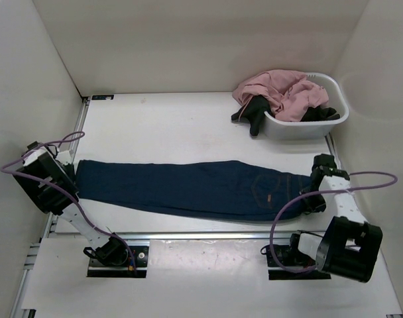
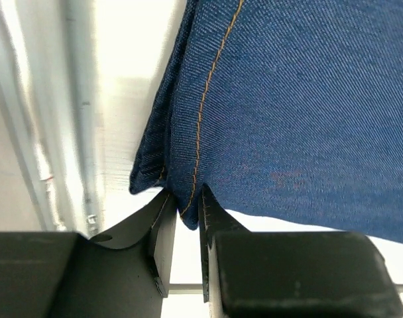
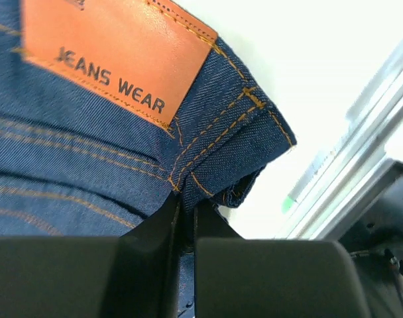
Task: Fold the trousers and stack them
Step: Fold the trousers
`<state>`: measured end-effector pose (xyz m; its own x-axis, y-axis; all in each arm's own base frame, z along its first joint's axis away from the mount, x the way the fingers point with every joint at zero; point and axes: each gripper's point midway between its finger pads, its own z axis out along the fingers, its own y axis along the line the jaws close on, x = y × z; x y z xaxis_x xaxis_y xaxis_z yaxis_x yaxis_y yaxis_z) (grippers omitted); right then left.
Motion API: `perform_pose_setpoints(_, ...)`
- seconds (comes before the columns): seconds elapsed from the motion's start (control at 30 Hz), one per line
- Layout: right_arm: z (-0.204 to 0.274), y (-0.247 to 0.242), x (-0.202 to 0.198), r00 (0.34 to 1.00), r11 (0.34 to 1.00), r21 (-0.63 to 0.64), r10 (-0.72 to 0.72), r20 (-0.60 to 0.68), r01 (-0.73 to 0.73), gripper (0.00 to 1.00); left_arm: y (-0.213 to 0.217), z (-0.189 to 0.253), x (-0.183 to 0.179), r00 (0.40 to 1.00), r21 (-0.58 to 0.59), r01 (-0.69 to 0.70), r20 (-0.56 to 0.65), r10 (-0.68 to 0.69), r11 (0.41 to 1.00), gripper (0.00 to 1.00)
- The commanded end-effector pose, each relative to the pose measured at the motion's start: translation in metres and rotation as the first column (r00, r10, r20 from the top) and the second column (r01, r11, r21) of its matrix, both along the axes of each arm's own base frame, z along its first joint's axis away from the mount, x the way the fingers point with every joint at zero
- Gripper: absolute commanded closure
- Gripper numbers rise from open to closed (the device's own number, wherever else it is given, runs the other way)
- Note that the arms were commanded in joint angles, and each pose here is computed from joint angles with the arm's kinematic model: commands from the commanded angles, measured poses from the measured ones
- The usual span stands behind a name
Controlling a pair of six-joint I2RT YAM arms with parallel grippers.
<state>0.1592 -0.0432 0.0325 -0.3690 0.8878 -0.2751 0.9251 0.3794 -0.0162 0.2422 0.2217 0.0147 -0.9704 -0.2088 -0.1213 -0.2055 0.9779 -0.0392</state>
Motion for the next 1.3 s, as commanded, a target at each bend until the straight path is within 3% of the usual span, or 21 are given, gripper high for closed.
perform_pose_setpoints(0.0,0.027,-0.042,0.04,0.998,0.982,-0.184,0.048,0.048,-0.038,1.0,0.003,0.022,0.016,0.995,0.013,0.01,0.102,-0.012,1.0,0.71)
perform_pose_setpoints(0.2,0.028,-0.052,0.079,0.994,0.98,-0.183,0.092,0.066,-0.079,1.0,-0.032,0.011,0.021,0.994,-0.081,0.064,0.098,-0.056,0.995,0.71)
perform_pose_setpoints(0.27,0.028,-0.06,0.089,0.989,0.976,-0.195,0.112,0.096,-0.091,1.0,-0.045,0.003,0.015,0.995,-0.106,0.082,0.071,-0.075,0.991,0.69)
perform_pose_setpoints(0.4,0.029,-0.084,0.087,0.984,0.952,-0.259,0.177,0.028,-0.164,1.0,-0.047,0.001,0.011,0.996,-0.087,0.077,0.05,-0.073,0.993,0.6)
perform_pose_setpoints(0.5,0.053,-0.108,0.081,0.979,0.911,-0.36,0.203,-0.031,-0.2,1.0,-0.041,0.008,0.01,0.996,-0.046,0.075,0.047,-0.073,0.996,0.5)
perform_pose_setpoints(0.6,0.097,-0.113,0.096,0.963,0.859,-0.462,0.268,0.04,-0.22,1.0,-0.034,0.03,0.018,0.992,-0.002,0.076,0.098,-0.076,0.997,0.47)
perform_pose_setpoints(0.7,0.143,-0.104,0.108,0.931,0.769,-0.575,0.363,0.033,-0.28,1.0,-0.04,0.049,0.027,0.982,-0.022,0.109,0.156,-0.104,0.994,0.46)
perform_pose_setpoints(0.8,0.157,-0.064,0.118,0.865,0.659,-0.632,0.501,-0.036,-0.408,1.0,-0.055,0.059,0.036,0.974,-0.051,0.15,0.18,-0.139,0.987,0.46)
perform_pose_setpoints(0.83,0.161,-0.034,0.127,0.811,0.606,-0.642,0.583,-0.042,-0.469,1.0,-0.058,0.059,0.038,0.972,-0.051,0.162,0.18,-0.151,0.985,0.46)
perform_pose_setpoints(0.9,0.162,0.0,0.132,0.769,0.572,-0.652,0.639,-0.026,-0.497,1.0,-0.075,0.054,0.04,0.969,-0.068,0.196,0.165,-0.183,0.978,0.46)
perform_pose_setpoints(0.93,0.162,0.038,0.136,0.694,0.503,-0.66,0.719,-0.04,-0.558,1.0,-0.08,0.051,0.041,0.967,-0.069,0.21,0.164,-0.196,0.975,0.46)
perform_pose_setpoints(0.97,0.161,0.059,0.138,0.678,0.504,-0.662,0.735,-0.009,-0.556,1.0,-0.085,0.049,0.042,0.969,-0.076,0.202,0.161,-0.188,0.976,0.46)
perform_pose_setpoints(1.0,0.158,0.096,0.132,0.597,0.436,-0.656,0.802,-0.027,-0.616,1.0,-0.093,0.042,0.045,0.968,-0.088,0.217,0.15,-0.203,0.972,0.46)
perform_pose_setpoints(1.03,0.15,0.115,0.132,0.567,0.399,-0.648,0.822,-0.062,-0.648,1.0,-0.097,0.034,0.042,0.971,-0.094,0.216,0.124,-0.204,0.972,0.46)
perform_pose_setpoints(1.1,0.162,0.168,0.127,0.493,0.348,-0.682,0.87,-0.02,-0.643,1.0,-0.098,0.025,0.047,0.972,-0.061,0.218,0.101,-0.211,0.974,0.46)
perform_pose_setpoints(1.23,0.168,0.251,0.11,0.359,0.206,-0.727,0.931,-0.06,-0.655,1.0,-0.096,0.001,0.041,0.972,-0.025,0.232,0.03,-0.232,0.972,0.51)
perform_pose_setpoints(1.27,0.186,0.266,0.112,0.36,0.229,-0.748,0.933,-0.014,-0.623,1.0,-0.095,-0.005,0.038,0.973,-0.022,0.231,0.015,-0.231,0.973,0.52)
